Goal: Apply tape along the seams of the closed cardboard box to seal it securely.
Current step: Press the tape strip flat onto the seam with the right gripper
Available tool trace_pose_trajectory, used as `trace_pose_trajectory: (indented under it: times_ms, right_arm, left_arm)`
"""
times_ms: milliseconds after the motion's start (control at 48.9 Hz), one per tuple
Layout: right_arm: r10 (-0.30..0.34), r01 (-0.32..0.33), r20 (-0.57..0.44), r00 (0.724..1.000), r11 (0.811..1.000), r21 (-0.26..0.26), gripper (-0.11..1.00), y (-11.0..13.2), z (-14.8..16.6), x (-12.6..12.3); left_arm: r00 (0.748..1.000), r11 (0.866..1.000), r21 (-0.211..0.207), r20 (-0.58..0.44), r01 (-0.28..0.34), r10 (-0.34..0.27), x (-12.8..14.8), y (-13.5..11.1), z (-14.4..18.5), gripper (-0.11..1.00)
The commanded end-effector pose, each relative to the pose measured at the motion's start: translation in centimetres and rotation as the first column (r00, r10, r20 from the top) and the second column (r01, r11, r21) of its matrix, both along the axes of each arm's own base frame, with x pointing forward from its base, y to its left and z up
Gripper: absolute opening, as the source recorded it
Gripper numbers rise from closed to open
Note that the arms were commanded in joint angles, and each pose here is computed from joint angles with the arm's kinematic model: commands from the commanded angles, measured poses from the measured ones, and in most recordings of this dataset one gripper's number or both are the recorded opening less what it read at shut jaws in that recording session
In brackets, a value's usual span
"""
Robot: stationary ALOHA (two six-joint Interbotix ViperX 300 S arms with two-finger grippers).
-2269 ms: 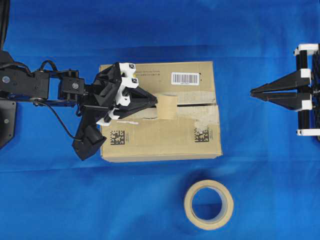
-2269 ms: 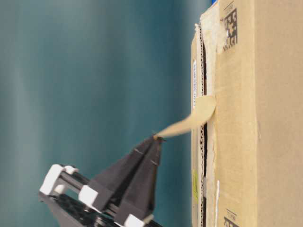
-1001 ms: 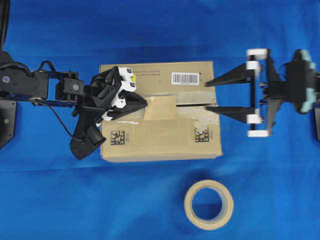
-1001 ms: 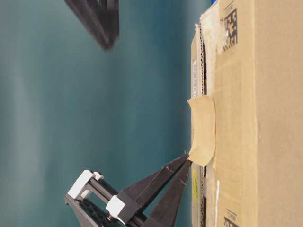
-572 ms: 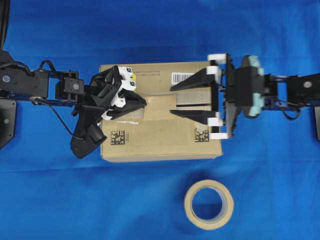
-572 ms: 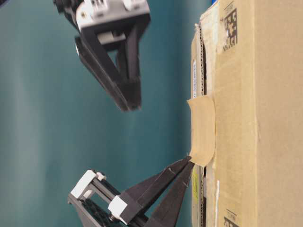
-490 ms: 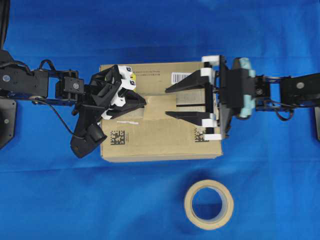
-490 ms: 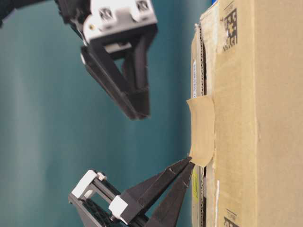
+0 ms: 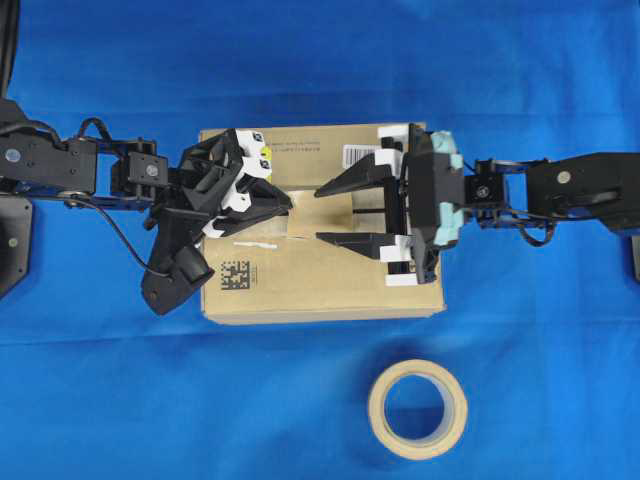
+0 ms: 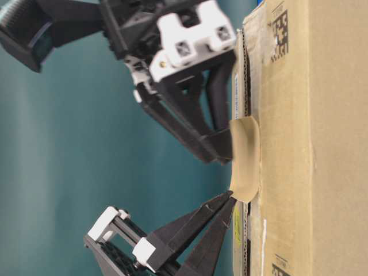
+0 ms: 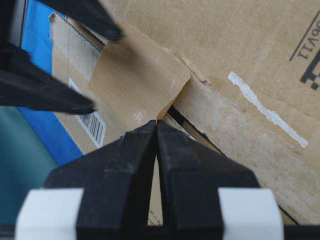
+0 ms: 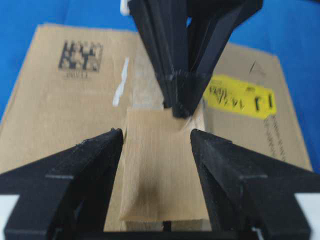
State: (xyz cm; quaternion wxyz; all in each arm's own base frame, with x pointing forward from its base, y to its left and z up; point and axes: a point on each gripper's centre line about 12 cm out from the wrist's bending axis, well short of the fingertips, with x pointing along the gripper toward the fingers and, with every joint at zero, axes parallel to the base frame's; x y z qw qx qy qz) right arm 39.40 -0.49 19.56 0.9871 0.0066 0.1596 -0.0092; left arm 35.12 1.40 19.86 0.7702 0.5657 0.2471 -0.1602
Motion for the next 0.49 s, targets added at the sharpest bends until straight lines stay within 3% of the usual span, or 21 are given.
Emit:
trace_pose_trajectory:
  times_ms: [0,470]
  right_arm:
    - [-0.004,0.004,0.029,1.0,1.0,-0.002,0.62,-0.2,0.9,0.5]
    - [-0.025,0.025,-0.058,0.998,1.0,0.009,0.59,-0.9,-1.3,0.6]
  left_arm:
    - [1.0,1.0,0.0,0.023,-0.002,0.002,0.2,0.1,0.7,0.0]
    - [1.0,1.0,-0.008,0.019,-0.017,0.017,0.1,0.4,0.6,0.0]
